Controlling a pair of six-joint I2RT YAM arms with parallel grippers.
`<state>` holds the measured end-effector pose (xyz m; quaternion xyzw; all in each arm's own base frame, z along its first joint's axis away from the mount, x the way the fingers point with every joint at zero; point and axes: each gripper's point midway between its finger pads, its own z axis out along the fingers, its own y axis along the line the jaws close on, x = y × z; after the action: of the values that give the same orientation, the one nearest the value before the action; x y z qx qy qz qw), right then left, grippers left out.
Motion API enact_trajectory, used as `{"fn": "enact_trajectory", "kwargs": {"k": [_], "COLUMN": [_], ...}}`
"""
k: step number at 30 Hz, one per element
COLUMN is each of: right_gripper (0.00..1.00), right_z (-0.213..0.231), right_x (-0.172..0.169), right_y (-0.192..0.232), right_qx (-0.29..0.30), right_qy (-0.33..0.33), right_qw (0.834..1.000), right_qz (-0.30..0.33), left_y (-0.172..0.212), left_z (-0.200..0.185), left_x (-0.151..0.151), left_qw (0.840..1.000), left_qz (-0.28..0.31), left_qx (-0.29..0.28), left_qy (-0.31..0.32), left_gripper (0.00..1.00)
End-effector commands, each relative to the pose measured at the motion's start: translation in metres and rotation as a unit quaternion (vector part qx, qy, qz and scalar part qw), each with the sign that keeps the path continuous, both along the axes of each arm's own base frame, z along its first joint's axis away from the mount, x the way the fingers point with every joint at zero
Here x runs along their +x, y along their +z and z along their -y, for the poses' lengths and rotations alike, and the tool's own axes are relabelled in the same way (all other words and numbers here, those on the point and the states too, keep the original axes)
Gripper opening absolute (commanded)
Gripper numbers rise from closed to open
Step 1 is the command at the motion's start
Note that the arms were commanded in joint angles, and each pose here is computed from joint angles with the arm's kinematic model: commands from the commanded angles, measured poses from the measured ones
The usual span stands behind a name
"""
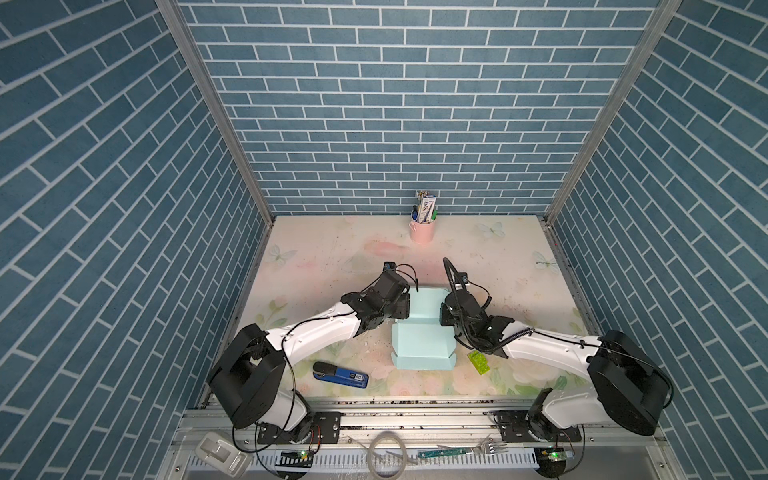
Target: Fold the paper box
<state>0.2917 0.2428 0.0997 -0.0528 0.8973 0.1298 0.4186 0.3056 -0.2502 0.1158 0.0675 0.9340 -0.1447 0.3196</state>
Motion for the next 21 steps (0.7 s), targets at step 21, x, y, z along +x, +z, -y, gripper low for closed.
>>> {"fn": "enact_trajectory", "kwargs": {"k": [21], "right_gripper": [0.00], "right_z": [-0.027], "right_x": [-0.005], "right_y": [-0.031], "right_qx": [-0.069], "right_qy": [0.205], "right_qw": [0.946], "right_qz": [-0.242], "left_y": [0.017], "left_z": [-0.005], "left_x": [0.022], "left_qw": [0.993], "left_qz": [-0.010], "left_qx": [0.092], "left_qy": [-0.073], "left_gripper": [0.71]}}
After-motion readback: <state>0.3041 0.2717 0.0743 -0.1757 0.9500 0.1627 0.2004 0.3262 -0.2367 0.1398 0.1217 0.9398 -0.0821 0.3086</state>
